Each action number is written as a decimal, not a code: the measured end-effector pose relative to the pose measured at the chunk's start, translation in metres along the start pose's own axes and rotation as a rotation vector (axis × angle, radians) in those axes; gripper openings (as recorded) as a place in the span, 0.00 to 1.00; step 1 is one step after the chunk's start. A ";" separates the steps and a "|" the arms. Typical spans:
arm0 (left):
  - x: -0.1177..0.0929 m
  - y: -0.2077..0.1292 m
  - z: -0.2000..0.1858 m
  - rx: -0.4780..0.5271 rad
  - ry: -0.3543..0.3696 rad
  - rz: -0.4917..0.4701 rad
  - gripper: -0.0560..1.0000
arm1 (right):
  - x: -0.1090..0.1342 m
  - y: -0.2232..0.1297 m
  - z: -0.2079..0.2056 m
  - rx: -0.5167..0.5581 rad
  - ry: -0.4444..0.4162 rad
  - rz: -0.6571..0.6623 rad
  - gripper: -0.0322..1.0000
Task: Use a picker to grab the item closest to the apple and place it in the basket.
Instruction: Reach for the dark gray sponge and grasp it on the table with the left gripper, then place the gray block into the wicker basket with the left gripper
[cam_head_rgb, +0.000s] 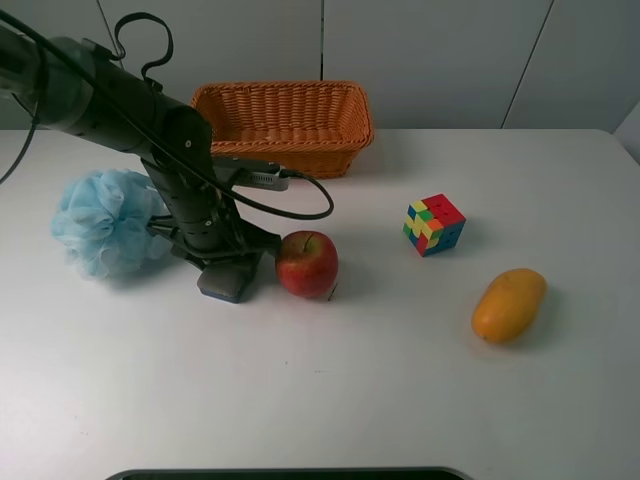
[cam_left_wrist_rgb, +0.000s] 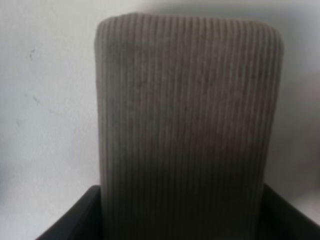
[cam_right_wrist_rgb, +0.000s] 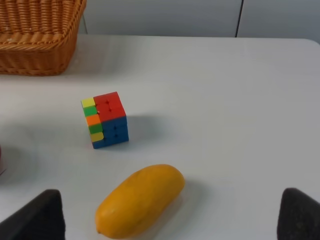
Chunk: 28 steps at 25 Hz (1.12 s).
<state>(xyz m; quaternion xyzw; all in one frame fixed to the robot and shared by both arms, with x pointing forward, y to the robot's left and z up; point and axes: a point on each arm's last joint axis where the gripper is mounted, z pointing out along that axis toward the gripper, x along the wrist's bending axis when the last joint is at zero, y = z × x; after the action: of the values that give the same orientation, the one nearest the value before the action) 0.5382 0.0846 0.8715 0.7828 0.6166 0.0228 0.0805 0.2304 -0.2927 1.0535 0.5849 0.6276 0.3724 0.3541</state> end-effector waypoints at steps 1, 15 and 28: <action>0.000 0.000 0.000 0.000 0.000 0.000 0.56 | 0.000 0.000 0.000 0.000 0.000 0.000 0.65; -0.008 0.020 -0.093 -0.041 -0.017 0.000 0.56 | 0.000 0.000 0.000 0.000 0.000 0.000 0.65; -0.007 0.077 -0.188 -0.173 0.035 0.006 0.56 | 0.000 0.000 0.000 0.000 0.000 0.000 0.65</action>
<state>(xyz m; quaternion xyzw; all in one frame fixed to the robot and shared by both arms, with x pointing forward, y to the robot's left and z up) 0.5853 0.0784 1.0693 0.7744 0.6111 0.0900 0.1372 0.2304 -0.2927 1.0535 0.5849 0.6276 0.3724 0.3541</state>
